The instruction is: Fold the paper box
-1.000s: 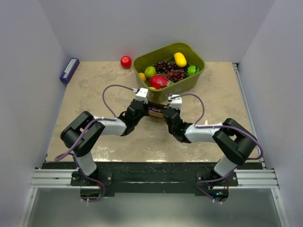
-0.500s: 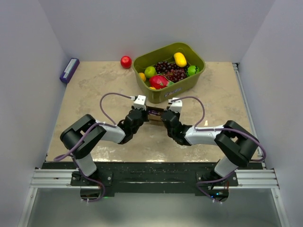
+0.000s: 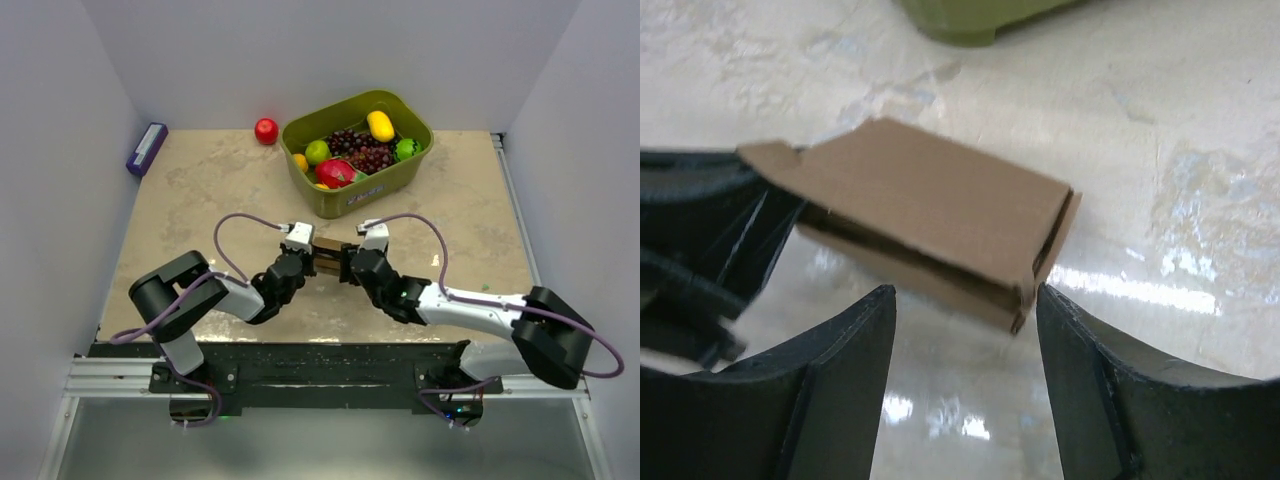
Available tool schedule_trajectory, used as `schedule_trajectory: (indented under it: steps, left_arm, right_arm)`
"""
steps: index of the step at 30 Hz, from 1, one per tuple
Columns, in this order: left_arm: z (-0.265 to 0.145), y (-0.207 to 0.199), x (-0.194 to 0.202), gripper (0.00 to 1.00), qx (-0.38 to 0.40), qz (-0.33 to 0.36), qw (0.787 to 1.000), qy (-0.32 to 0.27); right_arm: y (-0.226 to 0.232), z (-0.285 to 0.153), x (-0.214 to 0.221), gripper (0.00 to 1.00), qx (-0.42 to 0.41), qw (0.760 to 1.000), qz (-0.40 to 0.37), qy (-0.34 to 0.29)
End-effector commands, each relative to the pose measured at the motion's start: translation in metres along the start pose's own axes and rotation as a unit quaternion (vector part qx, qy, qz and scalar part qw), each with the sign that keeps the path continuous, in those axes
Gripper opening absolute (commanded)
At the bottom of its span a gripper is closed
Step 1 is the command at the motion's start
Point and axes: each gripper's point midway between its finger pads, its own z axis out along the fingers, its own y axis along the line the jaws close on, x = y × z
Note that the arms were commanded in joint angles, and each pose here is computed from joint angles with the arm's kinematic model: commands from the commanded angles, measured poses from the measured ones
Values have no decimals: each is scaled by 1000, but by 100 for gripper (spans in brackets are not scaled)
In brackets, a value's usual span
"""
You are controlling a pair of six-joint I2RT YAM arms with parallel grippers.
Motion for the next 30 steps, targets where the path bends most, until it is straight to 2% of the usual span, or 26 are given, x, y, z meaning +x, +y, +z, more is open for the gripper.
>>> schedule_trajectory:
  steps: [1,7,13,19,24,27,28,30]
  left_arm:
    - [-11,12,38,0,-19,52,997,50]
    - [-14,10,48,0,-18,65,996,58]
    - [-19,6,51,0,-9,81,995,58]
    - [-25,3,55,0,-2,89,994,62]
    - [-30,0,57,0,3,86,994,73]
    - [-36,-2,55,17,11,76,994,73]
    - [-40,-2,50,27,12,70,995,69]
    - [-44,-2,49,37,14,68,995,70]
  right_arm:
    - [6,-29,-5,61,-51,998,25,9]
    - [35,-58,-51,59,-128,991,44,-9]
    - [41,-39,-61,48,-75,995,66,4]
    - [44,6,-47,44,-27,998,57,20]
    - [45,32,-11,43,-11,997,56,58]
    - [39,38,13,43,3,995,60,80]
    - [39,39,18,43,4,994,65,83]
    - [37,39,21,43,5,994,68,85]
